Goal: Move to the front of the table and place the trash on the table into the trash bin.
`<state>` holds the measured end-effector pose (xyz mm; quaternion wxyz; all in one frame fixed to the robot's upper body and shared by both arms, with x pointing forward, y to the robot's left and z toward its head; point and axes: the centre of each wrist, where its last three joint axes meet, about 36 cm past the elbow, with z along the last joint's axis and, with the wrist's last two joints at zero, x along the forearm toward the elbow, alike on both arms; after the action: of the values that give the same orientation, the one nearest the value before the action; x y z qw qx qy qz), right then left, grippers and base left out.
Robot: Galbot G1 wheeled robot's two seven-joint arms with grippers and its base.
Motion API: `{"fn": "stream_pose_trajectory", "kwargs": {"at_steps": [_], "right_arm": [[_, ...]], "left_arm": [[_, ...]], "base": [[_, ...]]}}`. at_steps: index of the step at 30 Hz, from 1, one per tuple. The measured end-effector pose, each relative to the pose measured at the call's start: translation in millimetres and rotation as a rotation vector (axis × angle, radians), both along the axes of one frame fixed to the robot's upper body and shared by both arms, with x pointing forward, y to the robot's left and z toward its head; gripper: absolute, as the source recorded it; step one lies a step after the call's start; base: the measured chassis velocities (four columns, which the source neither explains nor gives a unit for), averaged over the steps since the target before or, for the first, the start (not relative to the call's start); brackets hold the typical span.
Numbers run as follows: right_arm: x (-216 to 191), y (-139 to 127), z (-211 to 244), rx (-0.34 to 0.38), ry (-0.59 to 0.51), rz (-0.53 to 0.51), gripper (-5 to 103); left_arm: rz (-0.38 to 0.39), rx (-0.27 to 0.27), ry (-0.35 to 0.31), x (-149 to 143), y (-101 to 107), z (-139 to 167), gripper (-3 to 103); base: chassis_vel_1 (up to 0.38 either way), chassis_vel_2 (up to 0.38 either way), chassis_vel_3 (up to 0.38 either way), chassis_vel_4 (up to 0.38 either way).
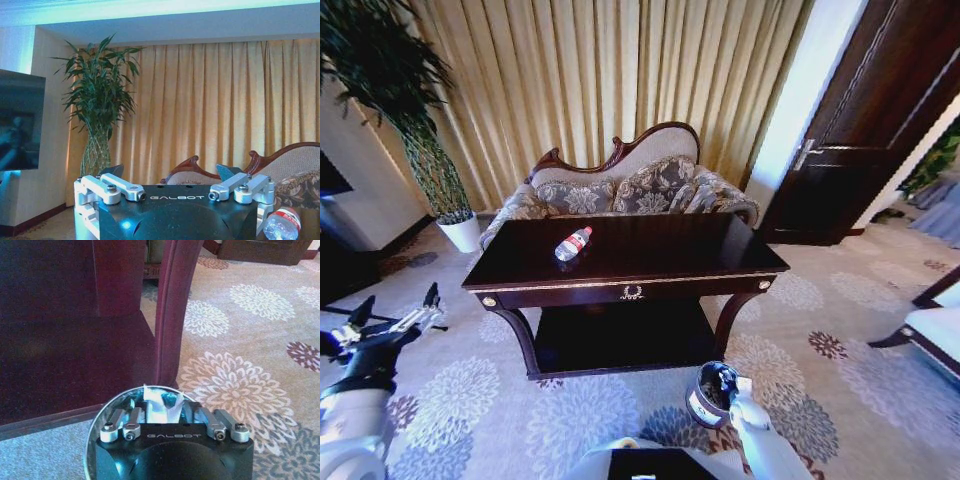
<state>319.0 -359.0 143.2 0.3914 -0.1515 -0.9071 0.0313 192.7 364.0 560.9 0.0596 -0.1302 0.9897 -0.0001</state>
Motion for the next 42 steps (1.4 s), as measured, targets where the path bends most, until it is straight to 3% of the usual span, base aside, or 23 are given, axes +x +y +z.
{"fn": "stream_pose_trajectory", "kwargs": {"at_steps": [3,4,7,10,12,15,25,29,32,33,36,38,42], "right_arm": [[-1,-2,-1,-0.004,0.004,-0.001,47],[-3,-4,-2,-0.010,0.006,0.001,58],[-4,-5,-3,-0.019,0.005,0.005,63],[-4,-6,-3,-0.023,0.002,0.007,80],[-4,-6,-3,-0.023,0.001,0.007,80],[-3,-4,-3,-0.021,-0.001,0.006,95],[-5,-4,-2,-0.018,-0.004,0.006,100],[-1,-3,18,0.032,-0.094,-0.010,100],[9,-5,73,0.116,-0.326,0.033,100],[9,-5,73,0.116,-0.326,0.033,100],[7,-5,130,0.116,-0.503,0.128,100],[3,-3,145,0.121,-0.537,0.147,100],[-25,21,218,0.141,-0.671,0.228,100]], "left_arm": [[-0.001,-0.002,-0.002,0,0,0,100],[-0.002,-0.003,-0.003,1,-1,0,100],[-0.003,-0.004,-0.005,1,-1,0,100],[-0.005,-0.002,-0.007,2,-1,0,100],[-0.006,-0.001,-0.008,2,-1,0,100],[-0.006,-0.001,-0.007,2,-1,1,100],[-0.003,-0.005,-0.005,2,-1,0,100],[-0.003,-0.006,-0.005,2,-1,0,100],[-0.003,-0.004,-0.005,2,-1,0,100],[-0.003,-0.004,-0.005,2,-1,0,100],[-0.002,-0.004,0.000,1,-1,0,100],[-0.002,-0.005,0.001,1,-1,-1,100],[-0.003,-0.006,0.002,1,-1,-1,100]], "base": [[0.000,0.000,0.000,0.000],[0.000,0.000,0.000,0.000],[0.000,0.000,0.000,0.000],[0.000,0.000,0.000,0.000],[0.000,0.000,0.000,0.000],[0.000,0.000,0.000,0.000],[0.000,0.000,0.000,0.000],[0.000,0.000,0.000,0.000],[0.000,0.000,0.000,0.000],[0.000,0.000,0.000,0.000],[0.000,0.000,0.000,0.000],[0.000,0.000,0.000,0.000],[0.000,0.000,0.000,0.000]]}}
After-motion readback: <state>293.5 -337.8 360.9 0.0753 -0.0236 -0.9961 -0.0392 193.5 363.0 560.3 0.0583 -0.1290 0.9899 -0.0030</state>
